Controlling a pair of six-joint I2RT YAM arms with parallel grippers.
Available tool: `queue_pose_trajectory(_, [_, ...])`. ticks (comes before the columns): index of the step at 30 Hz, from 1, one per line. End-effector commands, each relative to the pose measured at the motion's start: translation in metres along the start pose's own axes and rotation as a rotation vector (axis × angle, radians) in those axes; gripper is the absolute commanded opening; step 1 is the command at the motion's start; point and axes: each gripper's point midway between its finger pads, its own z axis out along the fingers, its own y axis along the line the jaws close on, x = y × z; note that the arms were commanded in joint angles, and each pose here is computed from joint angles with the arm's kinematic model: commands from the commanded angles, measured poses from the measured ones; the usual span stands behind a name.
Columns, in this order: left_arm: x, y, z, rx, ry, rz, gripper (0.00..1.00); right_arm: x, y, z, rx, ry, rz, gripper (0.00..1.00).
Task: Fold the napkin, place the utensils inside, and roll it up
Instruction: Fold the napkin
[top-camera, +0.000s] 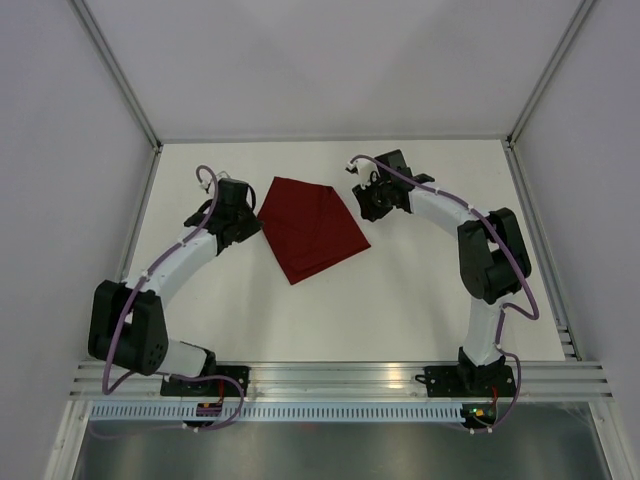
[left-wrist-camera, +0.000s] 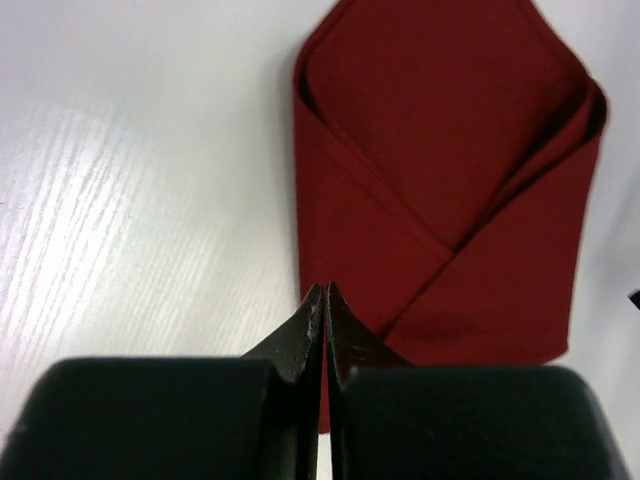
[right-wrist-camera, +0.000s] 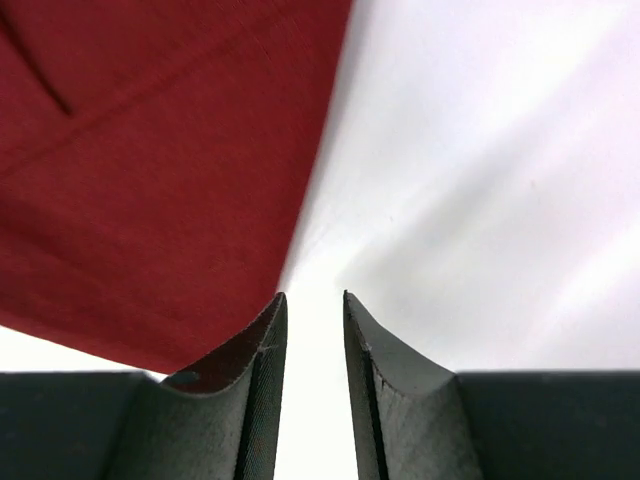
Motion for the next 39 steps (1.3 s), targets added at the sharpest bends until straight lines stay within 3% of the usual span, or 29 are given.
queue_pose_trajectory(1, [-0.011,0.010,0.018,-0.056,-0.046,-0.054,0.02,0.020,-0.014,0.001,0.103,0.071,0.001,0.34])
queue_pose_trajectory(13, [0.022,0.036,0.088,-0.197,0.118,0.004,0.02,0.062,-0.001,0.006,0.053,0.156,-0.019,0.32])
queue_pose_trajectory(29, [0.044,0.013,0.137,-0.134,0.289,0.181,0.02,0.081,0.050,0.003,-0.034,0.196,-0.171,0.29])
queue_pose_trajectory(39, [0.051,-0.014,0.143,-0.081,0.337,0.302,0.02,0.106,0.069,-0.019,-0.097,0.251,-0.220,0.27])
